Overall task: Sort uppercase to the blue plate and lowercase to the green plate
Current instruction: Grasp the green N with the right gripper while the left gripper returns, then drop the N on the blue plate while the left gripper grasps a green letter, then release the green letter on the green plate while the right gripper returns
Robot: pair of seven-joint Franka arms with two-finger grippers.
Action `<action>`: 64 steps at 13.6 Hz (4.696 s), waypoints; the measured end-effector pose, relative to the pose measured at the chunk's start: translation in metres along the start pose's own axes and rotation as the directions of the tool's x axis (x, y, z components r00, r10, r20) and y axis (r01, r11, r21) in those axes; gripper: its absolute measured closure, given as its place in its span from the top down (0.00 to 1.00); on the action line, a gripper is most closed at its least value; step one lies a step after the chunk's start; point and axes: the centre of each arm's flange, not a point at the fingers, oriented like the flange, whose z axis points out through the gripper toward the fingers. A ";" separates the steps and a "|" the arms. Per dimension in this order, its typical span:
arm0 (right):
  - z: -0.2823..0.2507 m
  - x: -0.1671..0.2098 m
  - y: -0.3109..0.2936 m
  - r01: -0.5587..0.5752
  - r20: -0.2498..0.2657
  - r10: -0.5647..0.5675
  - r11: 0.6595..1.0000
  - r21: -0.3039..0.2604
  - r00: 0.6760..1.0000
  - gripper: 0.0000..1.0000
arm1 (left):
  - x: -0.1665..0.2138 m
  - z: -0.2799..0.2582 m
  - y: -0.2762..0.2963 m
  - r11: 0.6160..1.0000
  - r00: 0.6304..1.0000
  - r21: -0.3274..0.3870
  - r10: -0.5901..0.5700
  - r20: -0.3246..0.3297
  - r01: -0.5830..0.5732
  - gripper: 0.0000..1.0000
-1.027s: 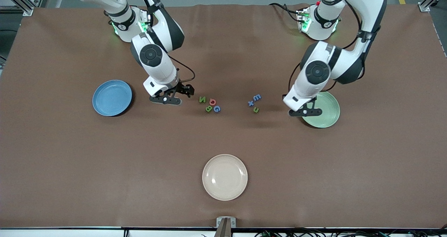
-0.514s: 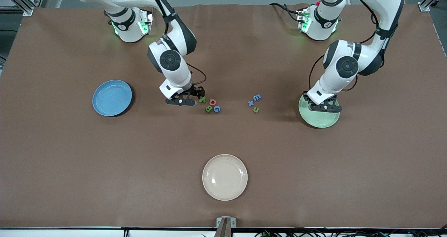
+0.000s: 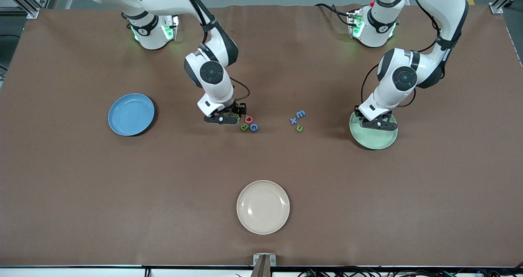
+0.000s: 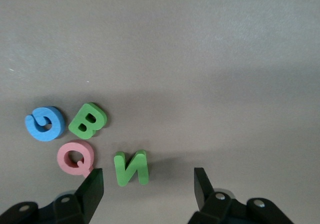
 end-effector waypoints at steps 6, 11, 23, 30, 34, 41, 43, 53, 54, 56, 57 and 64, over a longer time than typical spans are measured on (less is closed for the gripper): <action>0.020 -0.011 -0.011 0.008 -0.014 -0.008 1.000 0.005 1.000 0.76 | 0.001 -0.004 0.001 0.999 0.999 0.002 0.054 -0.004 -0.054 0.66; 0.028 -0.014 -0.012 0.012 -0.014 -0.012 1.000 0.002 1.000 0.67 | 0.017 -0.049 0.071 0.999 0.997 -0.015 0.045 -0.066 -0.046 1.00; 0.027 -0.015 -0.014 0.026 -0.011 -0.026 1.000 -0.006 1.000 0.33 | 0.073 -0.011 0.227 0.974 0.987 -0.160 -0.164 0.000 0.162 0.99; -0.039 0.024 0.069 0.235 0.222 -0.180 0.939 -0.251 0.958 0.33 | 0.077 0.008 0.240 0.971 0.982 -0.142 -0.190 0.016 0.190 0.91; -0.080 0.061 0.168 0.365 0.383 -0.240 0.882 -0.297 0.892 0.33 | 0.076 0.011 0.239 0.973 0.980 -0.122 -0.197 0.018 0.197 0.78; -0.075 0.104 0.344 0.476 0.549 -0.345 0.873 -0.112 0.762 0.33 | 0.074 0.019 0.238 0.977 0.982 -0.105 -0.184 0.027 0.186 0.62; -0.072 0.106 0.350 0.470 0.541 -0.342 0.875 -0.114 0.768 0.39 | 0.074 0.018 0.237 0.978 0.983 -0.101 -0.183 0.028 0.185 0.53; -0.105 0.101 0.255 0.148 0.383 -0.094 0.982 -0.115 0.919 1.00 | 0.076 0.015 0.238 0.971 0.974 -0.079 -0.226 0.021 0.227 0.30; -0.110 0.090 0.222 0.100 0.360 -0.040 0.984 -0.149 0.932 1.00 | 0.077 0.014 0.236 0.972 0.974 -0.066 -0.225 0.026 0.227 0.30; -0.123 0.067 0.149 -0.025 0.276 0.086 0.975 -0.221 0.957 1.00 | 0.080 0.005 0.222 0.974 0.974 -0.023 -0.224 0.033 0.225 0.30; -0.133 0.058 0.119 -0.082 0.230 0.137 0.969 -0.233 0.964 1.00 | 0.081 -0.004 0.214 0.976 0.975 0.002 -0.217 0.039 0.217 0.30; -0.160 0.064 0.075 -0.375 0.087 0.390 0.915 -0.152 0.917 1.00 | 0.067 -0.042 0.108 0.994 0.994 0.077 -0.084 0.077 0.078 0.30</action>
